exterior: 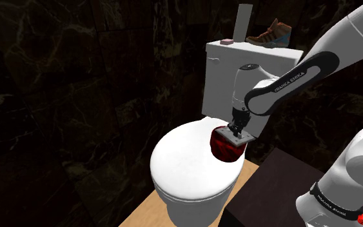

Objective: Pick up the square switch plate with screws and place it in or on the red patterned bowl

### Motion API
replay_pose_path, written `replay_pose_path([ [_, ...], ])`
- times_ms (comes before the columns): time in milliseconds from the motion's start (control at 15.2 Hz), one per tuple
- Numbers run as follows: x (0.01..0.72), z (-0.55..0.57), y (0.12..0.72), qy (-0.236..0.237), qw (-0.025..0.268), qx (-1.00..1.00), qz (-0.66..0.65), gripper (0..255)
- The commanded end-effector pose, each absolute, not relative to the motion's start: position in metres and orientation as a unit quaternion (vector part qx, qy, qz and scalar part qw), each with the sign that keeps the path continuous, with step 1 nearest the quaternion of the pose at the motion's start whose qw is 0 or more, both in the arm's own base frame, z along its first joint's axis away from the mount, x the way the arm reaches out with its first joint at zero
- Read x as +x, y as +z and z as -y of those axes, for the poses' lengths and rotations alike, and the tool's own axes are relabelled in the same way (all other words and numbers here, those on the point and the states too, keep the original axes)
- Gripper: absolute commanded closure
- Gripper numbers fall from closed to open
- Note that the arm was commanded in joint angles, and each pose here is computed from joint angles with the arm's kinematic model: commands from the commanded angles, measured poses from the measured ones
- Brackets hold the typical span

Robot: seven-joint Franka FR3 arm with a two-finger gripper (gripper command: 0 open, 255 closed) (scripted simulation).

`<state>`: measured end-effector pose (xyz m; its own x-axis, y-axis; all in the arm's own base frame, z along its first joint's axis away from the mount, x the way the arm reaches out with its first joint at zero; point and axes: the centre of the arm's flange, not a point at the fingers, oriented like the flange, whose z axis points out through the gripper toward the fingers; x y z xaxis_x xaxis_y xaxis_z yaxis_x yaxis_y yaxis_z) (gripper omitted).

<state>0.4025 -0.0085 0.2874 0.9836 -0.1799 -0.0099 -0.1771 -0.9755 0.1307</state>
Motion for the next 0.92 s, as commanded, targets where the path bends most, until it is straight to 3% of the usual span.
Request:
replay_pose_path([
  [0, 0.4022, 0.007, 0.2761, -0.011, 0.065, 0.994, 0.09, 255],
  [528, 0.4022, 0.007, 0.2739, -0.011, 0.065, 0.994, 0.09, 255],
  [594, 0.4021, 0.007, 0.2738, -0.011, 0.065, 0.994, 0.09, 0],
  [858, 0.4023, 0.007, 0.2734, -0.011, 0.065, 0.994, 0.09, 0],
])
